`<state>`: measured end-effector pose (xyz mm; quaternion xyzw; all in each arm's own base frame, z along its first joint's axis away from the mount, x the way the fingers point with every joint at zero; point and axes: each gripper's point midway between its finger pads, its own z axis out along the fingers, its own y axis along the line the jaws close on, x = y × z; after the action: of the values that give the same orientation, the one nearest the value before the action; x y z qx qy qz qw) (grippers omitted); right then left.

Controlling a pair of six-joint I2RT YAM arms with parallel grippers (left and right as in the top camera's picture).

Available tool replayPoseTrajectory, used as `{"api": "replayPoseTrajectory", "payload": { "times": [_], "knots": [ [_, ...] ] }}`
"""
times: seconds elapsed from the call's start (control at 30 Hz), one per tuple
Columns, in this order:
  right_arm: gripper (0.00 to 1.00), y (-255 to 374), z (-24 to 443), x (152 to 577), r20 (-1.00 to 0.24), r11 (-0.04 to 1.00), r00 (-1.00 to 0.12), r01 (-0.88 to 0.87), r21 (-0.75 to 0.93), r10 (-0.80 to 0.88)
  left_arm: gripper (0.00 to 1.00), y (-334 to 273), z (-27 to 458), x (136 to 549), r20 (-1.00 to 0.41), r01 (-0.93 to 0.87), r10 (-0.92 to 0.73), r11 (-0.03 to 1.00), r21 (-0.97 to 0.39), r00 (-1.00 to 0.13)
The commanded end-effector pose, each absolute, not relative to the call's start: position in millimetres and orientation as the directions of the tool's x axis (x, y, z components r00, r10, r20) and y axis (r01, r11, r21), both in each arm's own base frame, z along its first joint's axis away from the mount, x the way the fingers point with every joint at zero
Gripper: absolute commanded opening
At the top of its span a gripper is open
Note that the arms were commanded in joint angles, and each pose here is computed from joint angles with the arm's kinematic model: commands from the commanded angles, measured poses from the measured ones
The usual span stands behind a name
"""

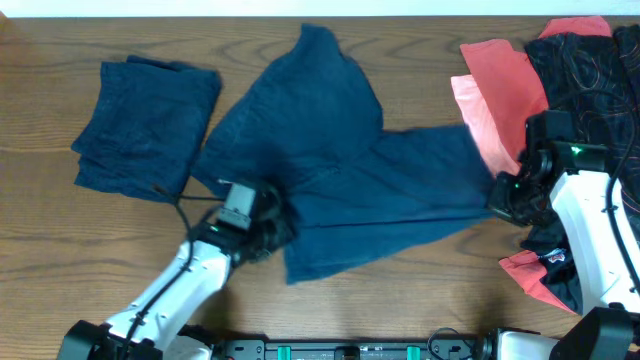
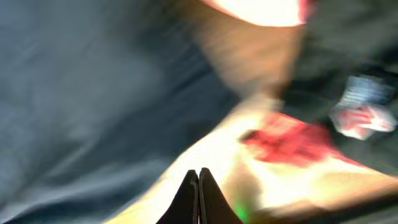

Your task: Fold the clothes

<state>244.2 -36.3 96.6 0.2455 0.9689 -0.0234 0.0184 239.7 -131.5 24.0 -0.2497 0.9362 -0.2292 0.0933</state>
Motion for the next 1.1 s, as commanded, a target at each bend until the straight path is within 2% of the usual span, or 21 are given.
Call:
{"api": "replayPoseTrajectory", "payload": {
  "times": [0.0,0.1,0.23,0.27,0.3,0.4,0.43,0.5,0.53,0.63,0.7,1.07],
  "knots": [
    [0.01,-59,104,237,-0.086,0.838,-0.848,0.53,-0.132,0.523,0.06,-99,43,268,-0.19,-0.361,-0.464,0.84,-0.406,-0.865],
    [0.01,-42,102,234,-0.038,0.856,-0.859,0.512,-0.075,0.511,0.06,-78,61,268,-0.162,-0.388,-0.464,0.851,-0.354,-0.871],
    [0.01,-15,102,237,-0.005,0.899,-0.899,0.439,-0.005,0.439,0.06,-55,72,243,-0.044,-0.483,-0.511,0.834,-0.269,-0.858],
    [0.01,-9,102,239,-0.008,0.907,-0.907,0.421,0.005,0.421,0.17,-52,70,234,-0.012,-0.501,-0.52,0.829,-0.246,-0.854],
    [0.01,-4,102,241,-0.013,0.915,-0.915,0.404,0.015,0.404,0.33,-49,69,225,0.019,-0.517,-0.527,0.826,-0.224,-0.85],
    [0.04,23,103,259,-0.067,0.957,-0.958,0.272,0.099,0.279,0.4,-41,66,202,0.083,-0.543,-0.537,0.827,-0.142,-0.839],
    [0.07,36,105,270,-0.106,0.97,-0.972,0.191,0.15,0.208,0.48,-39,66,197,0.095,-0.546,-0.538,0.829,-0.124,-0.838],
    [0.25,63,112,291,-0.198,0.97,-0.975,0.049,0.238,0.098,0.68,-40,66,193,0.109,-0.548,-0.537,0.828,-0.118,-0.836],
    [0.32,73,115,302,-0.239,0.963,-0.968,0.012,0.269,0.079,0.7,-40,66,192,0.111,-0.548,-0.538,0.828,-0.117,-0.836],
    [0.39,94,121,329,-0.331,0.94,-0.942,-0.059,0.336,0.059,0.7,-40,66,193,0.112,-0.548,-0.538,0.827,-0.121,-0.836],
    [0.4,105,125,348,-0.366,0.918,-0.929,-0.092,0.386,0.06,0.7,-40,66,194,0.11,-0.548,-0.537,0.828,-0.123,-0.836],
    [0.43,147,95,466,-0.401,0.899,-0.915,-0.141,0.415,0.041,0.7,-41,66,202,0.082,-0.543,-0.537,0.827,-0.144,-0.84]
  ]
}}
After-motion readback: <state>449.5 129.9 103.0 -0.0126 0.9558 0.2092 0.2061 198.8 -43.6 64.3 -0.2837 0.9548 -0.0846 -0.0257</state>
